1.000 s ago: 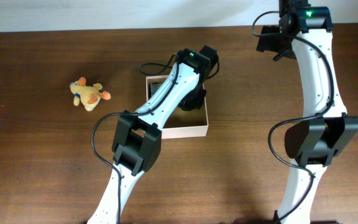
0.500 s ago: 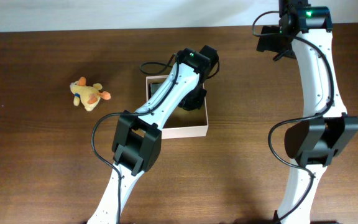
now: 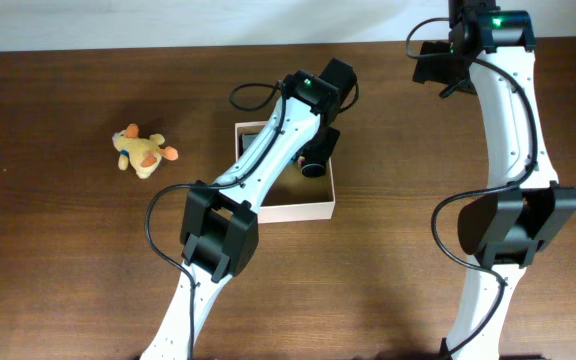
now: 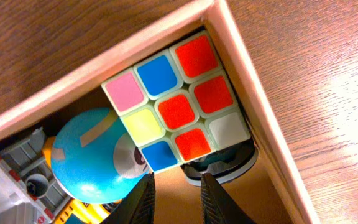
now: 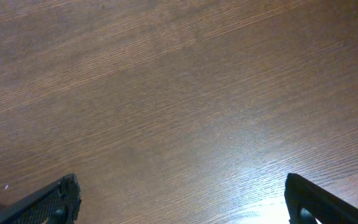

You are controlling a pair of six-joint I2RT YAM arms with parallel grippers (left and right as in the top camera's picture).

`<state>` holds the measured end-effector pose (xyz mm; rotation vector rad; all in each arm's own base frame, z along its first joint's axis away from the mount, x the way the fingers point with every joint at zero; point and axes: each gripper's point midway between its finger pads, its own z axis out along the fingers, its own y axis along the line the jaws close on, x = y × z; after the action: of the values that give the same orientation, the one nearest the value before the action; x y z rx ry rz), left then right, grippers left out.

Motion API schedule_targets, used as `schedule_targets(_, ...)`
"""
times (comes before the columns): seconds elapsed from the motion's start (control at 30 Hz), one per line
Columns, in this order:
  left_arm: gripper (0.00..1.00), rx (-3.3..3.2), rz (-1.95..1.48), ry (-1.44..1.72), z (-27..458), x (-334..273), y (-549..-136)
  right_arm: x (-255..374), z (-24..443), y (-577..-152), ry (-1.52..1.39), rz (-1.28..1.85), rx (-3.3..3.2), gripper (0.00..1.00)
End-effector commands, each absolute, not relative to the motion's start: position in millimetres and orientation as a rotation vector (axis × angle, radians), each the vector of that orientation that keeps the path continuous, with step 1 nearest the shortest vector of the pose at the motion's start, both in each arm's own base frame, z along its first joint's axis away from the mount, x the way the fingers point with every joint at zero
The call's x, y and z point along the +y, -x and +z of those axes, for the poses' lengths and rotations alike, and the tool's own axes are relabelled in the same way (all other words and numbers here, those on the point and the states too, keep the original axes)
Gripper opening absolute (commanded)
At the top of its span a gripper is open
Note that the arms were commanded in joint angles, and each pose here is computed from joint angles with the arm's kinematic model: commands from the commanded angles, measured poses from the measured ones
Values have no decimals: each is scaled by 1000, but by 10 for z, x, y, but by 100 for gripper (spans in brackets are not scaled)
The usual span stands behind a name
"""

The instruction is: Pack container

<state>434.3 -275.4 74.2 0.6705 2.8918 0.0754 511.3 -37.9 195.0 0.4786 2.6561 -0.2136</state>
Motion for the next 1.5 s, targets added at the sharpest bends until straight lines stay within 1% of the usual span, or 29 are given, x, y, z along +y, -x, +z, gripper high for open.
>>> schedule_targets(0.0, 27, 2871, 88, -699, 738, -2760, -4388, -416, 1929, -5107, -492, -236, 2656, 99)
schedule_targets(0.7, 25, 2839, 68, -685, 767, -2802, -4463, -416, 1929, -5107, -492, -236, 2656, 99)
schedule_targets(0.77, 25, 2827, 58, -664, 840, -2786, -4507, -416, 1929, -5107, -492, -236, 2656, 99)
schedule_targets(0.87, 25, 2783, 33, -619, 1075, -2739, -4623, -416, 1929, -5107, -492, -236, 2656, 99)
schedule_targets(0.97, 26, 2698, -10, -520, 1469, -2608, -4852, -416, 1929, -5107, -492, -236, 2656, 99)
schedule_targets(1.03, 27, 2660, -19, -436, 1675, -2433, -4995, -416, 1929, -5107, -492, -236, 2656, 99)
schedule_targets(1.13, 27, 2656, 16, -276, 1816, -2043, -5141, -416, 1929, -5107, -492, -236, 2656, 99)
schedule_targets(1.23, 27, 2709, 60, -127, 1789, -1552, -5193, -416, 1929, -5107, -492, -236, 2656, 99)
schedule_targets(1.47, 27, 2825, 138, 368, 1674, -381, -5076, -416, 1929, -5107, -492, -236, 2656, 99)
